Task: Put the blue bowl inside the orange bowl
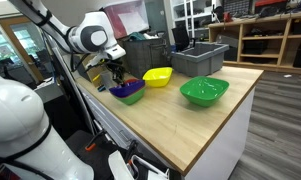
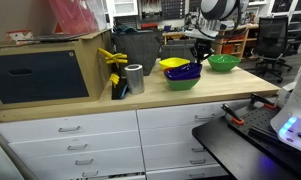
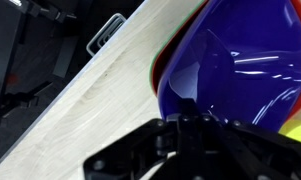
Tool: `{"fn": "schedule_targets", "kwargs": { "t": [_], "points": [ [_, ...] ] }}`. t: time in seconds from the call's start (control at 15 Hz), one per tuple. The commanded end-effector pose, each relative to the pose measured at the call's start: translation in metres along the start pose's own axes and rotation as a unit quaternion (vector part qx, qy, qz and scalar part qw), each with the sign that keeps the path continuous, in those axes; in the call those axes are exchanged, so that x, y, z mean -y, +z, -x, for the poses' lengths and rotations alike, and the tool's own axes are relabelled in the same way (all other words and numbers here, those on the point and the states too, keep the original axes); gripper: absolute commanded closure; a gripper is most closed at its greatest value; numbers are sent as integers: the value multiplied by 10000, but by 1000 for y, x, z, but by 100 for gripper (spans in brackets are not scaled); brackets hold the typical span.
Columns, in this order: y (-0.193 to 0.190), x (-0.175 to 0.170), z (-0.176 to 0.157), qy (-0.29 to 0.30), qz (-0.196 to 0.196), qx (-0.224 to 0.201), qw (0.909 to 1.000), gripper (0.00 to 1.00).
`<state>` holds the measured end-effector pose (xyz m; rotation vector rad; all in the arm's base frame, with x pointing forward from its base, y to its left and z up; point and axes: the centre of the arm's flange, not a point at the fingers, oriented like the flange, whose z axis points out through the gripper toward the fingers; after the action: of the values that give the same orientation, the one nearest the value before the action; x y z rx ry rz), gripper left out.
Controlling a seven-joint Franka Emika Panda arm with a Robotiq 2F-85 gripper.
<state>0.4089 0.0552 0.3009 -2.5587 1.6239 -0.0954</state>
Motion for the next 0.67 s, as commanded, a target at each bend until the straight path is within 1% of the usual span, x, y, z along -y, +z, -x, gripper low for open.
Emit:
{"fn": "schedule_targets", "kwargs": {
  "t": [0.0, 0.6],
  "points": [
    [16, 0, -8, -59, 99, -45, 9999, 100],
    [32, -20, -26, -85, 332, -94, 9994, 100]
  ]
}}
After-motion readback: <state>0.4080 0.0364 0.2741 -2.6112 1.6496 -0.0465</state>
